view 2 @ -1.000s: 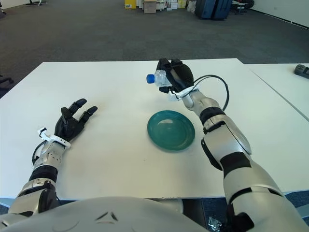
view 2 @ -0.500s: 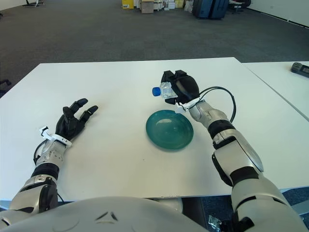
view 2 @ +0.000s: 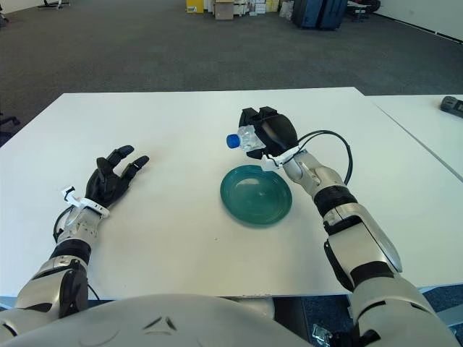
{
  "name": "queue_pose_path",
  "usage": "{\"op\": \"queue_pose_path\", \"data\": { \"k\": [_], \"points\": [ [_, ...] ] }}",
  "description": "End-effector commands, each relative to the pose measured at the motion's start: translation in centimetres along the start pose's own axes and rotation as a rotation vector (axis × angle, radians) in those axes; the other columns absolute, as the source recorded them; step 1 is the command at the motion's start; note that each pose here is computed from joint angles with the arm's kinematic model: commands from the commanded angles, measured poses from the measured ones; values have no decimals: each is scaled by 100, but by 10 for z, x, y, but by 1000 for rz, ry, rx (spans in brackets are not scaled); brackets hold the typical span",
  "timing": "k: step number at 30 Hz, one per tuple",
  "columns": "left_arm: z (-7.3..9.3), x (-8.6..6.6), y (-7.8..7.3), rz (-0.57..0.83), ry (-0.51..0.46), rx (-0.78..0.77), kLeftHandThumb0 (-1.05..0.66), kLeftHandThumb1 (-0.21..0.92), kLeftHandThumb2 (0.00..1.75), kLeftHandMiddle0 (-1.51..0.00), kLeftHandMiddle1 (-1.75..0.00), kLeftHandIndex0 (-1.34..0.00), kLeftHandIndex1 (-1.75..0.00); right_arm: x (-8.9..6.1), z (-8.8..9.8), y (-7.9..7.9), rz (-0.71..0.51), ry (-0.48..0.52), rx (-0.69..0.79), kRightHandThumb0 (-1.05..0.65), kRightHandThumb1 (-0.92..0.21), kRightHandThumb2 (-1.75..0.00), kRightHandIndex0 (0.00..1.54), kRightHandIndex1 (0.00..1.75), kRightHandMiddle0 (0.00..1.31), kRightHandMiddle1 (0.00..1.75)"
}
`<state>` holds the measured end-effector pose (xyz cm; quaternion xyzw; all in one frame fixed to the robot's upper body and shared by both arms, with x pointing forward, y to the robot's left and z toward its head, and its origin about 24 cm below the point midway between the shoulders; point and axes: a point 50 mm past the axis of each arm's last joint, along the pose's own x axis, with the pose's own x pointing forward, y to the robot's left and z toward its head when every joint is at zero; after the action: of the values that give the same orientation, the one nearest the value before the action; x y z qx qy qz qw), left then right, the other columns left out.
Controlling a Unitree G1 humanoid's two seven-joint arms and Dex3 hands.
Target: Put the bottle into the plate.
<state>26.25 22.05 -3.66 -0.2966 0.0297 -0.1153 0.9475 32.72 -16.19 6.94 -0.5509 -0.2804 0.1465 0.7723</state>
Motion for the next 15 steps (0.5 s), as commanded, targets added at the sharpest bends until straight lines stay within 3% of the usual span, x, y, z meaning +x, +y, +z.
{"op": "queue_pose_path", "data": {
  "k": [1,15],
  "points": [
    [-6,-2,1,19,28,3,-91,92,96,-63,-104,-39,-118,-2,1,-8,-16,-10,-8,0,-10,-157,77,175,54,175],
    [-6,-1,0,19,23,9,-92,92,98,-64,-106,-40,-120,-19,13,0,77,-46,-40,0,-16,-151,73,175,50,175]
  ]
}}
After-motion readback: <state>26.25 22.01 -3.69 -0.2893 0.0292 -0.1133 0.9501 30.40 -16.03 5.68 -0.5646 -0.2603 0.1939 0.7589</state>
